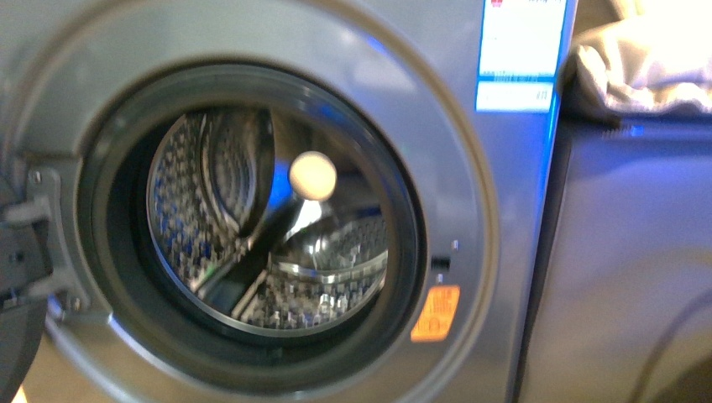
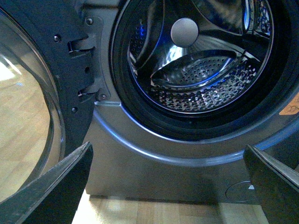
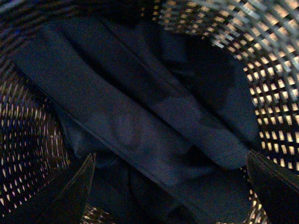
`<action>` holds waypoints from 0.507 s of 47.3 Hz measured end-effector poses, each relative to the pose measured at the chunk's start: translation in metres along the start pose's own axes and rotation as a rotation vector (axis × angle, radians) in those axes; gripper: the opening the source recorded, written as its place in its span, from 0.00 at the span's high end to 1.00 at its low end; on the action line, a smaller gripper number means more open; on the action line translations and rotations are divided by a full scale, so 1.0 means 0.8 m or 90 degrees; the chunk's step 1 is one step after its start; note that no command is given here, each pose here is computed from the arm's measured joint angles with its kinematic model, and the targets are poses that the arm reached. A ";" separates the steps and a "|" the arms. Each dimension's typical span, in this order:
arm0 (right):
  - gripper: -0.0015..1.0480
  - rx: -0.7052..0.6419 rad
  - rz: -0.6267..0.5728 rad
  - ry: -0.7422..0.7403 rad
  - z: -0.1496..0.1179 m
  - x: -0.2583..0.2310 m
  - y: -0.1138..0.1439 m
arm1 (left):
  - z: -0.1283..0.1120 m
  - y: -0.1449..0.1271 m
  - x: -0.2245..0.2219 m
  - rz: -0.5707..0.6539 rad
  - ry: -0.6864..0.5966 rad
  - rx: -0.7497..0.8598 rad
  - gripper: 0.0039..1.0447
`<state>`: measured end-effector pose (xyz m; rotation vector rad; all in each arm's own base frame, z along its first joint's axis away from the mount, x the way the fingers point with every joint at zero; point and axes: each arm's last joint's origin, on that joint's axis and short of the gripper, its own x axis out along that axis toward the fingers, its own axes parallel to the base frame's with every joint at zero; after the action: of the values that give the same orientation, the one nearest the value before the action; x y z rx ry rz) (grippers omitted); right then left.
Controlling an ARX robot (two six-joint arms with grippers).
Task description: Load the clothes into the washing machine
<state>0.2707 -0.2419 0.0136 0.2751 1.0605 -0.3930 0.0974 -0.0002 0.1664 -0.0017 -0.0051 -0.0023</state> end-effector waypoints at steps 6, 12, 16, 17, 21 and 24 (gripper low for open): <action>0.07 -0.003 0.014 0.038 -0.017 0.031 0.006 | 0.000 0.000 0.000 0.000 0.000 0.000 0.06; 0.07 -0.006 0.028 0.073 -0.035 0.054 0.014 | 0.000 0.000 0.000 0.000 0.000 0.000 0.06; 0.07 -0.008 0.032 0.089 -0.047 0.069 0.017 | 0.000 0.000 0.000 0.000 0.000 0.000 0.06; 0.07 -0.008 0.032 0.094 -0.051 0.075 0.018 | 0.000 0.000 0.000 0.000 0.000 0.000 0.06; 0.07 -0.011 0.028 0.102 -0.059 0.088 0.019 | 0.000 0.000 0.000 0.000 0.000 0.000 0.06; 0.07 -0.010 0.024 0.108 -0.065 0.098 0.019 | 0.000 0.000 0.000 0.000 0.000 0.000 0.06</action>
<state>0.2697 -0.2209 -0.0794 0.3179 1.2229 -0.3306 0.0974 -0.0002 0.1664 -0.0017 -0.0051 -0.0027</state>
